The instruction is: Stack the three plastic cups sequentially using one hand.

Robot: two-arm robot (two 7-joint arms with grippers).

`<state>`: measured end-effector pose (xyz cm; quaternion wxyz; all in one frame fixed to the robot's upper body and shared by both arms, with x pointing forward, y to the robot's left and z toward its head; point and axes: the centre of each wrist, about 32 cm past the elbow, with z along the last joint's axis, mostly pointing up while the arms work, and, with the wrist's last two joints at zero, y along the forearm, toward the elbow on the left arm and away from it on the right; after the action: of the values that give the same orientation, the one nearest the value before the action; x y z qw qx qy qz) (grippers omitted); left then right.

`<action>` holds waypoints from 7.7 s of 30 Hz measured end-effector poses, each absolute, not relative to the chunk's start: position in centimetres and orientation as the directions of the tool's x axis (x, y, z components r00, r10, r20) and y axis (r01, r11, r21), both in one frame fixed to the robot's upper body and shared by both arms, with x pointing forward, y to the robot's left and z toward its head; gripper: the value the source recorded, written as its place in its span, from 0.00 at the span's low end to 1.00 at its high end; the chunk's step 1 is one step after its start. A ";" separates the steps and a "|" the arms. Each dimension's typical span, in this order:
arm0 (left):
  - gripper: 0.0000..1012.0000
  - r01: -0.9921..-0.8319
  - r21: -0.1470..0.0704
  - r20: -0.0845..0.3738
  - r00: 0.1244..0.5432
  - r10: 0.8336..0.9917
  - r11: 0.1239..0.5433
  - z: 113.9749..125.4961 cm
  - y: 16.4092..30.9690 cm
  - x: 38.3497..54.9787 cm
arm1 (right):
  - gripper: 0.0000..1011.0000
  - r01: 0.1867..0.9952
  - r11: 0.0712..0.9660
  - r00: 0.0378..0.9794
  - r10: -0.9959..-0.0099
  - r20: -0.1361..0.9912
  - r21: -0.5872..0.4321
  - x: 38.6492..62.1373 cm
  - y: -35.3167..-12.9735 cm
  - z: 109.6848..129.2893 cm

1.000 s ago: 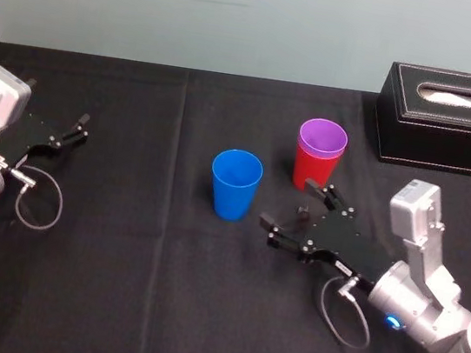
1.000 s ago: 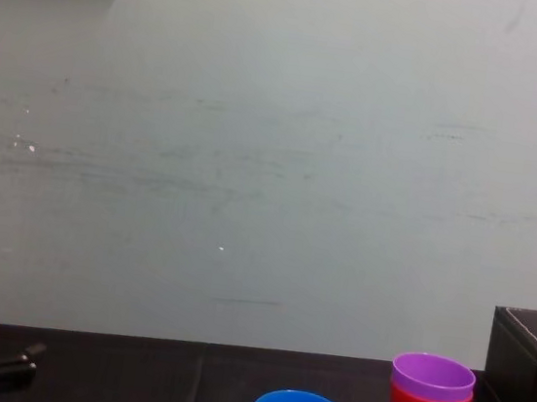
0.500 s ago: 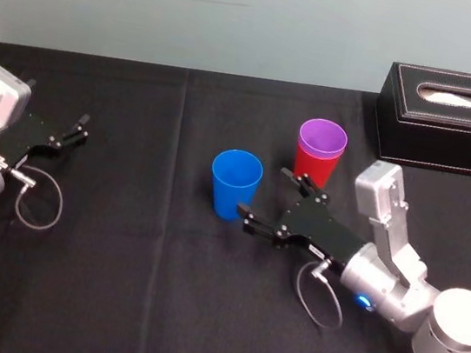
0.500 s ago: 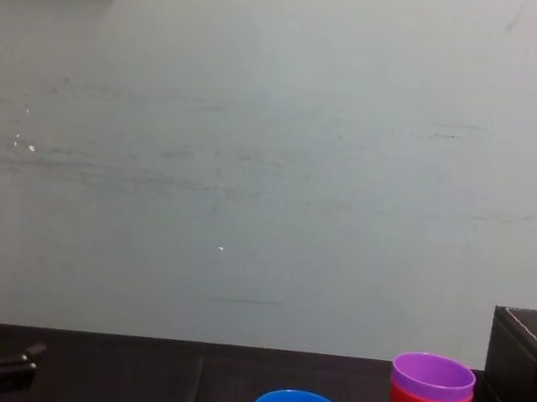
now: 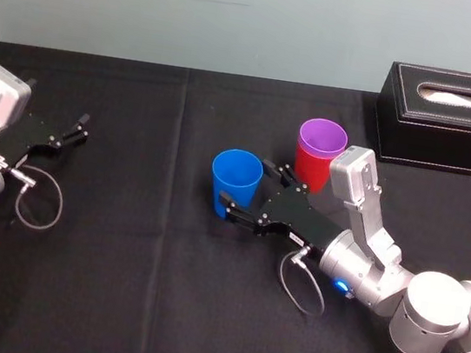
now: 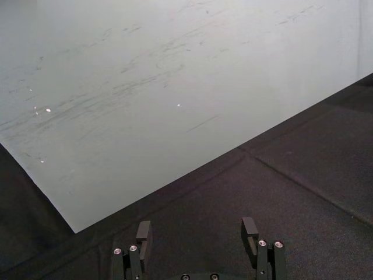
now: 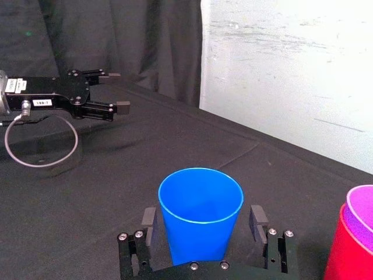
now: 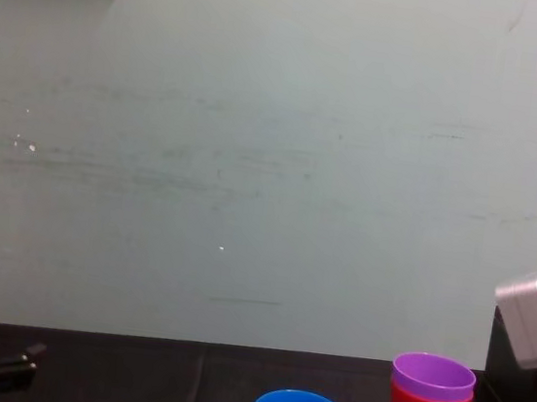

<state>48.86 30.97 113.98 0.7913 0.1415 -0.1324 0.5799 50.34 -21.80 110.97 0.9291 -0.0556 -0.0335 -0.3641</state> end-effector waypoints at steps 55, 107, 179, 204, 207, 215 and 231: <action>0.99 -0.955 0.070 0.374 0.292 0.880 0.287 114.0 31.0 48.9 | 0.99 0.693 0.721 0.721 -0.689 0.071 -0.035 50.9 -19.6 110.4; 0.99 -0.955 0.070 0.374 0.292 0.880 0.287 114.0 31.0 48.9 | 0.73 0.699 0.712 0.701 -0.700 0.135 0.065 50.3 -22.4 118.8; 0.99 -0.955 0.070 0.374 0.292 0.880 0.287 114.0 31.0 48.9 | 0.73 0.830 0.557 0.555 -0.827 0.092 -0.008 53.9 -26.4 119.8; 0.99 -0.955 0.070 0.374 0.292 0.880 0.287 114.0 31.0 48.9 | 0.73 0.828 0.560 0.559 -0.825 0.085 -0.007 54.1 -26.5 119.0; 0.99 -0.955 0.070 0.374 0.292 0.880 0.287 114.0 31.0 48.9 | 0.73 0.829 0.560 0.558 -0.825 0.084 -0.007 54.1 -26.5 119.0; 0.99 -0.955 0.070 0.374 0.292 0.880 0.287 114.0 31.0 48.9 | 0.73 0.830 0.557 0.556 -0.827 0.081 -0.012 54.1 -26.7 118.7; 0.99 -0.955 0.070 0.374 0.292 0.880 0.287 114.0 31.0 48.9 | 0.73 0.828 0.561 0.561 -0.825 0.069 -0.026 54.4 -26.8 117.6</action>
<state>48.86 30.97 113.98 0.7913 0.1415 -0.1325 0.5799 54.38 -26.76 117.63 0.8830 -0.0276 -0.0244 -0.4678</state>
